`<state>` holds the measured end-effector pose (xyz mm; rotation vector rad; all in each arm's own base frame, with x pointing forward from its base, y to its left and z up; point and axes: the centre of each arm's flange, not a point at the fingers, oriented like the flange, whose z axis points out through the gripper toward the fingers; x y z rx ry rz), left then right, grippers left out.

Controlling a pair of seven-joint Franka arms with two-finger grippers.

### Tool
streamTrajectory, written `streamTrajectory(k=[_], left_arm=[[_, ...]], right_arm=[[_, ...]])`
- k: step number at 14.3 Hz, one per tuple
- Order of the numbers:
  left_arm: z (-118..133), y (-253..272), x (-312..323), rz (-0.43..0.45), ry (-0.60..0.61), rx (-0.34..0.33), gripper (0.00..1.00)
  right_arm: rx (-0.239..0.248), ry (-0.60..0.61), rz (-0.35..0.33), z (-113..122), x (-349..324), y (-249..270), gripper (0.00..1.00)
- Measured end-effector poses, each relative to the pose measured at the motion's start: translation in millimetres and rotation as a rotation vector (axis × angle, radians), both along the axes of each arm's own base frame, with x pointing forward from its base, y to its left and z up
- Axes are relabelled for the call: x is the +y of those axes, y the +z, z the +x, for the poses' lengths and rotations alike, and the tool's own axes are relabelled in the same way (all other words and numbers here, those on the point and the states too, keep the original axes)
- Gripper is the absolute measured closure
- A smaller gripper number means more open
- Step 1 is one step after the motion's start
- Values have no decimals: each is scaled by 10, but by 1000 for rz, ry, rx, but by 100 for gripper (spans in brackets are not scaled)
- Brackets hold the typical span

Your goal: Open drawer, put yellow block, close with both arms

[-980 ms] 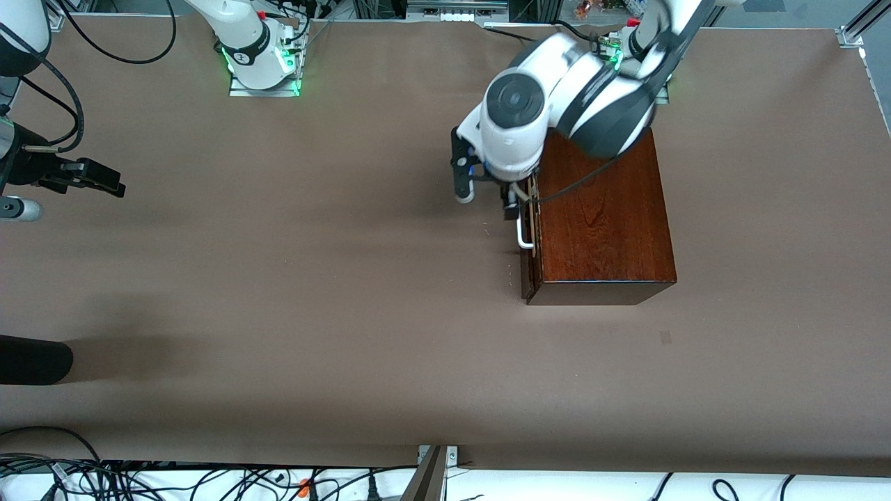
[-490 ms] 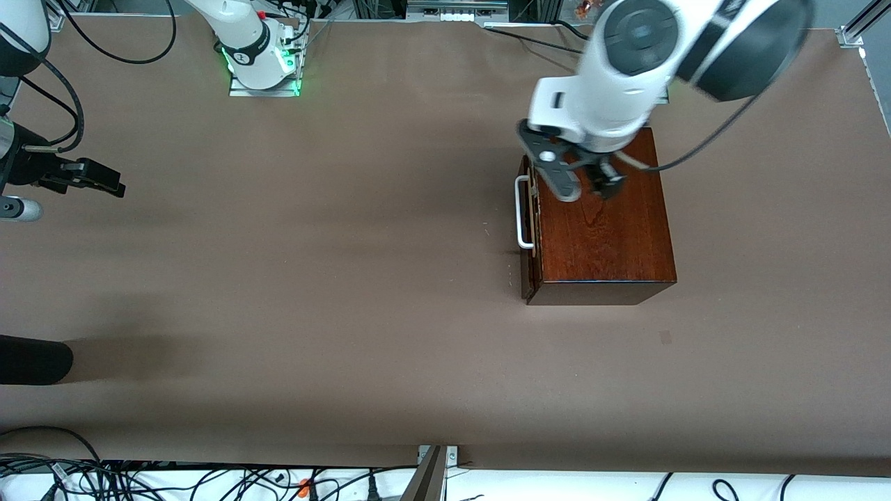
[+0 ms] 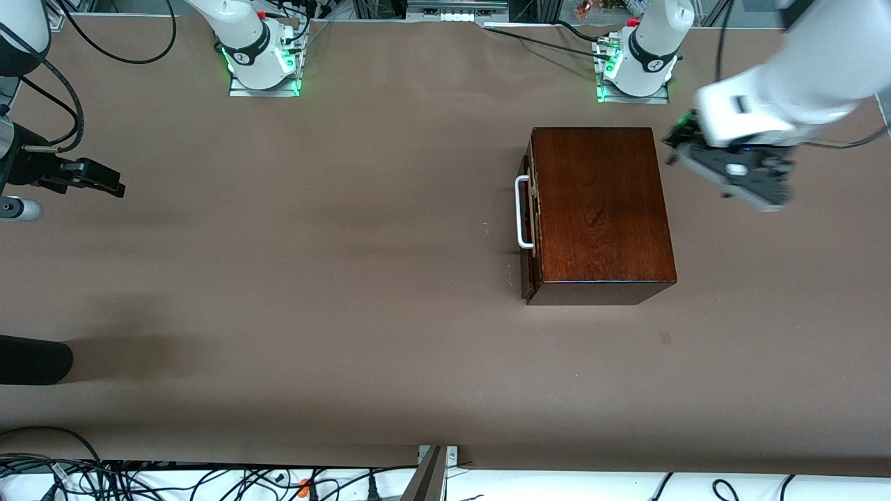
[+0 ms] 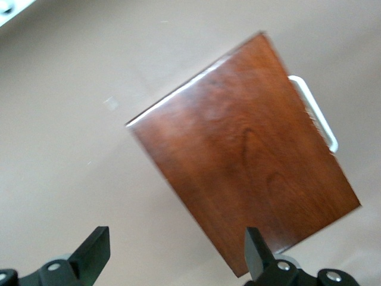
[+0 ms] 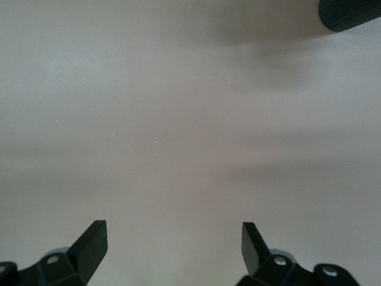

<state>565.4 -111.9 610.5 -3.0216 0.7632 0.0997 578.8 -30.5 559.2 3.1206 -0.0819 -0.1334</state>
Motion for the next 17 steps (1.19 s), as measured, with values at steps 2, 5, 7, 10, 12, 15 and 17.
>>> streamTrajectory(k=[2, 5, 7, 10, 12, 15, 17], left_arm=[[18, -21, 381, -6, 192, -69, 0], [-81, -108, 700, -11, 369, -102, 0], [-154, -100, 741, -12, 395, -104, 0], [-229, -61, 748, -10, 405, -94, 0], [-254, -54, 751, -7, 406, -82, 0], [-281, -54, 754, 0, 408, -60, 0], [-282, -21, 747, 13, 403, -59, 0]], right_arm=[[0, 0, 0, 0, 0, 0, 0], [0, 0, 0, 0, -1, 0, 0], [0, 0, 0, 0, 0, 0, 0], [0, 0, 0, 0, 0, 0, 0], [0, 0, 0, 0, 0, 0, 0], [0, 0, 0, 0, -1, 0, 0], [0, 0, 0, 0, -1, 0, 0]])
